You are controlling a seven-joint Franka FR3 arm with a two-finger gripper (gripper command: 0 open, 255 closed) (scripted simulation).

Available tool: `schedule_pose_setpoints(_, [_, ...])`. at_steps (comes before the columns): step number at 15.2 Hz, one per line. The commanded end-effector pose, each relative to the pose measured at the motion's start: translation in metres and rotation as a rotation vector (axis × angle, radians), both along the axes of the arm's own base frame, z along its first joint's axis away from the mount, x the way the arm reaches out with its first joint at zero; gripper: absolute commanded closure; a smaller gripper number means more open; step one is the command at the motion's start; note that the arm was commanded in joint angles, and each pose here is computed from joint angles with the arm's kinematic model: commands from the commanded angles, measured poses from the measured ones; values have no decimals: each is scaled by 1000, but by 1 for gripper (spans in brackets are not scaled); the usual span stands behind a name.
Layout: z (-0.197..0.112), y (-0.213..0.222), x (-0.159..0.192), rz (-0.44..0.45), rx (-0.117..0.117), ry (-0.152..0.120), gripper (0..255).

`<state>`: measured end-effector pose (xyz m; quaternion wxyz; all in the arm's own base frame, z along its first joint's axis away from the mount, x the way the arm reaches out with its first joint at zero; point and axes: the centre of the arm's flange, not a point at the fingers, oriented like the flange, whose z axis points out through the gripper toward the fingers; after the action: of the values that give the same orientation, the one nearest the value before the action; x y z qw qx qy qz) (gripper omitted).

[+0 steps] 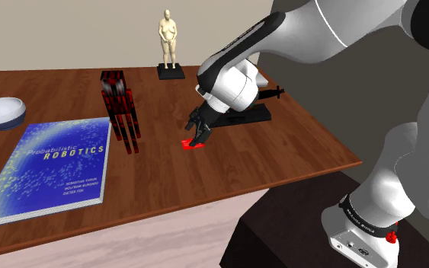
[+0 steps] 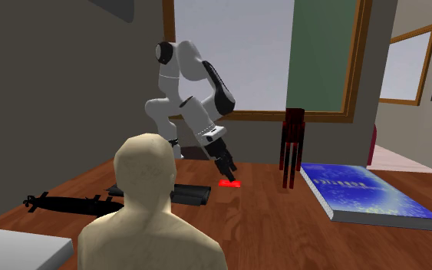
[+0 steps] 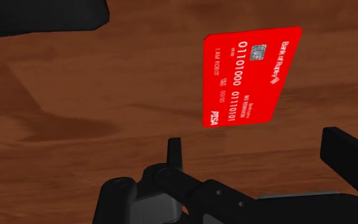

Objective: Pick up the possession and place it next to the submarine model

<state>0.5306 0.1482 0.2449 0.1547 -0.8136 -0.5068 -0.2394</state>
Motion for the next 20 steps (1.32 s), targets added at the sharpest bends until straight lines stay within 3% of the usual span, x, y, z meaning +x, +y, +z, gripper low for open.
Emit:
schedule_pose_setpoints(1, [-10,7,2,9,2,-6,0])
schedule_pose_setpoints(6, [-30,19,8,9,2,-6,0])
schedule_pose_setpoints(14, [-30,19,8,9,2,-6,0])
schedule_pose_setpoints(15, [-30,19,8,9,2,-6,255])
schedule_pose_setpoints(20, [-30,19,8,8,2,-5,255])
